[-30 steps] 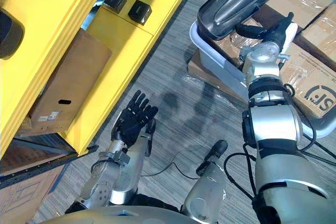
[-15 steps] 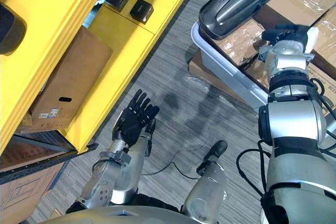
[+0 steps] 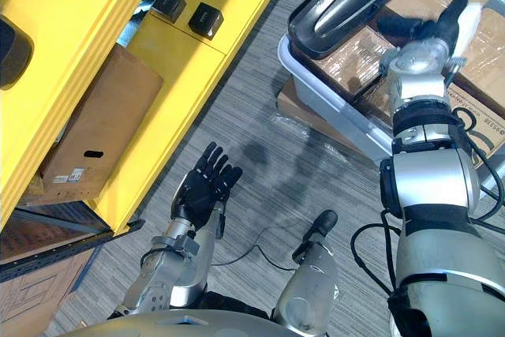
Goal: Walk over and take three plastic housings, then place them on the shelf
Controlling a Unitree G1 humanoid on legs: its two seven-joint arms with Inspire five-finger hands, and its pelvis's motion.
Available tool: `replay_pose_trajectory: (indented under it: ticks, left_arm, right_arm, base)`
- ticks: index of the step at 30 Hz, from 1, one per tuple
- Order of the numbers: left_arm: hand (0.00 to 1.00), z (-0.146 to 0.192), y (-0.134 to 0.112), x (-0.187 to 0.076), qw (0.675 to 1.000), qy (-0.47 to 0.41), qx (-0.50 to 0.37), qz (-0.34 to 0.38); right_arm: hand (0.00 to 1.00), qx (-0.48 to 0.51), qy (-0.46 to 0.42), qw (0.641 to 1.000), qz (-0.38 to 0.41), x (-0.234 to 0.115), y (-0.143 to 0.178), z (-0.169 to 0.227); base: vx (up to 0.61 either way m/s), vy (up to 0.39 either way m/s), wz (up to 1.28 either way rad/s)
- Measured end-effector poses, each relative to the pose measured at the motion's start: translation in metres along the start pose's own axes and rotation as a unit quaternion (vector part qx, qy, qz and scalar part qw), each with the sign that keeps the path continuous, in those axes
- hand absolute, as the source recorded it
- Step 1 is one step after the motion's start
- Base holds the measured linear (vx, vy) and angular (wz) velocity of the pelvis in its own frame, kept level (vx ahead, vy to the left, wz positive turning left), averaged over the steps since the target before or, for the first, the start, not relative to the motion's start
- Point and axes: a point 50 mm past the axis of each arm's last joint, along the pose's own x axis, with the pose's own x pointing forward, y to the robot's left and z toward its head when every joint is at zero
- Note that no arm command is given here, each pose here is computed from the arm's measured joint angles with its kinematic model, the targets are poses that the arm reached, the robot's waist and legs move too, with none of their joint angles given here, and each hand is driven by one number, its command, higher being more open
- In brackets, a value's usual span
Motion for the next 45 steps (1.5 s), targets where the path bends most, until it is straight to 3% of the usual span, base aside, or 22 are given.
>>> replay_pose_trajectory:
  ticks: [8,15,30,31,45]
  left_arm:
    - [1.0,0.001,0.001,-0.001,1.0,-0.006,0.0,0.001]
    - [1.0,-0.001,0.003,0.0,1.0,-0.003,-0.012,0.006]
    - [1.0,-0.008,0.004,0.002,1.0,0.009,-0.025,0.014]
    - [1.0,-0.008,0.005,0.002,1.0,0.01,-0.025,0.014]
    - [1.0,-0.01,0.001,0.007,0.999,0.01,-0.032,0.023]
  right_arm:
    - [1.0,0.01,-0.034,0.999,0.014,-0.005,0.012,0.017]
    - [1.0,-0.024,0.004,0.998,0.053,-0.01,0.023,-0.003]
    - [1.0,-0.095,0.072,0.991,0.057,-0.011,0.02,-0.032]
    - [0.0,-0.097,0.073,0.991,0.054,-0.011,0.019,-0.032]
    - [0.0,-0.129,0.138,0.981,-0.038,0.006,-0.03,-0.041]
  base:
    - [0.0,-0.003,-0.01]
    - [0.0,0.0,0.0]
    - [-0.02,-0.004,0.08]
    - [-0.02,0.009,0.07]
    - [-0.01,0.002,0.02]
